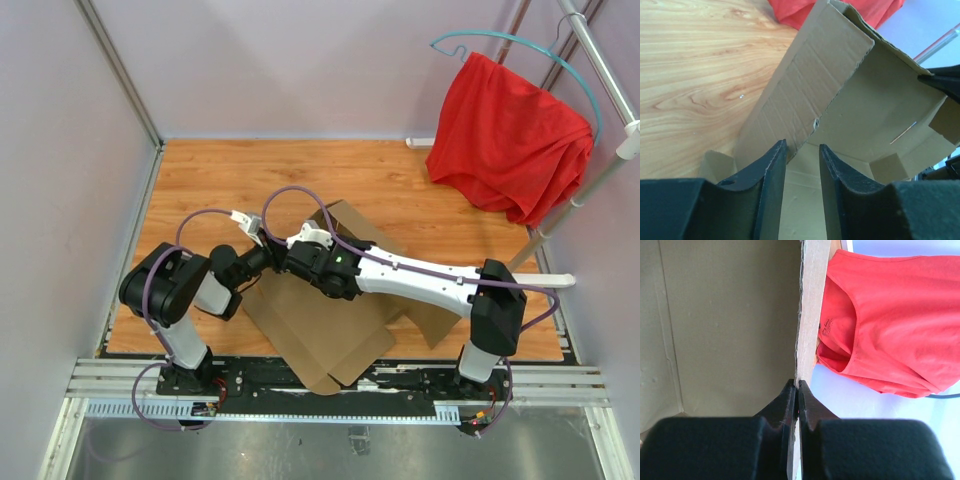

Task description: Fold the paper box

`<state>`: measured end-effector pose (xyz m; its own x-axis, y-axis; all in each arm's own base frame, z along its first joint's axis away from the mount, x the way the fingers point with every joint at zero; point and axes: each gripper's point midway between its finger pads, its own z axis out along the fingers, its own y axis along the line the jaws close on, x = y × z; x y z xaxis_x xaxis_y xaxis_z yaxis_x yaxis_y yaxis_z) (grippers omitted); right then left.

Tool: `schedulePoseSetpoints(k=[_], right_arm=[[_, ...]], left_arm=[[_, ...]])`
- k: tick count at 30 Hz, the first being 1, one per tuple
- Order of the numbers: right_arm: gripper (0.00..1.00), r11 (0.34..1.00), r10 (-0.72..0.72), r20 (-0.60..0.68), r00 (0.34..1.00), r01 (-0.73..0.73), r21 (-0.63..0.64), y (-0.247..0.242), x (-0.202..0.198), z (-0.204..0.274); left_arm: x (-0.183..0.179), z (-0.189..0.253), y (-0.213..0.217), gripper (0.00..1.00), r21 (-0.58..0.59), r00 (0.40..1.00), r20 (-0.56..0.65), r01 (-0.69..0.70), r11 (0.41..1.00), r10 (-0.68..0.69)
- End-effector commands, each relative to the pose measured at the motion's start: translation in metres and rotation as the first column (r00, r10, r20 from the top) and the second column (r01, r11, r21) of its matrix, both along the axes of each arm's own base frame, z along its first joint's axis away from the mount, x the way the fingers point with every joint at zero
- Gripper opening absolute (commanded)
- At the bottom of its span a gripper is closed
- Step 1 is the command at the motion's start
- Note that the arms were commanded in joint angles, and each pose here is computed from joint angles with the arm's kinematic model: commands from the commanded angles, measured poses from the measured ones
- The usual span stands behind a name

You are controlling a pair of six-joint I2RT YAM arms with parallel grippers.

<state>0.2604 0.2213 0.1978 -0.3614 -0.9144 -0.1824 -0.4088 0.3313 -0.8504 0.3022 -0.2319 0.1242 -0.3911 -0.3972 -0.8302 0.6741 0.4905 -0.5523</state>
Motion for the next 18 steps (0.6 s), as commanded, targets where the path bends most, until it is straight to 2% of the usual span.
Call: schedulePoseSetpoints(k=[1,6,13,18], right_arm=[[0.01,1.000,-0.001,-0.015,1.000,0.001,0.014,0.003,-0.008,-0.007],[0.01,1.000,0.008,-0.014,1.000,-0.008,0.015,0.006,-0.011,-0.005],[0.01,1.000,0.005,-0.020,1.000,-0.005,0.008,0.003,-0.013,-0.008],[0.01,1.000,0.003,-0.025,1.000,-0.002,0.018,0.002,-0.014,-0.009]], left_arm=[[-0.017,0.067,0.001,0.39,-0.090,0.954,0.299,0.039,0.995,-0.010],[-0.019,0.061,0.005,0.44,-0.070,0.953,0.304,0.009,0.997,0.013],[-0.009,0.061,0.001,0.44,-0.062,0.948,0.319,0.008,0.998,0.012],[-0.014,0.058,0.001,0.52,-0.054,0.950,0.312,0.032,0.998,-0.013]])
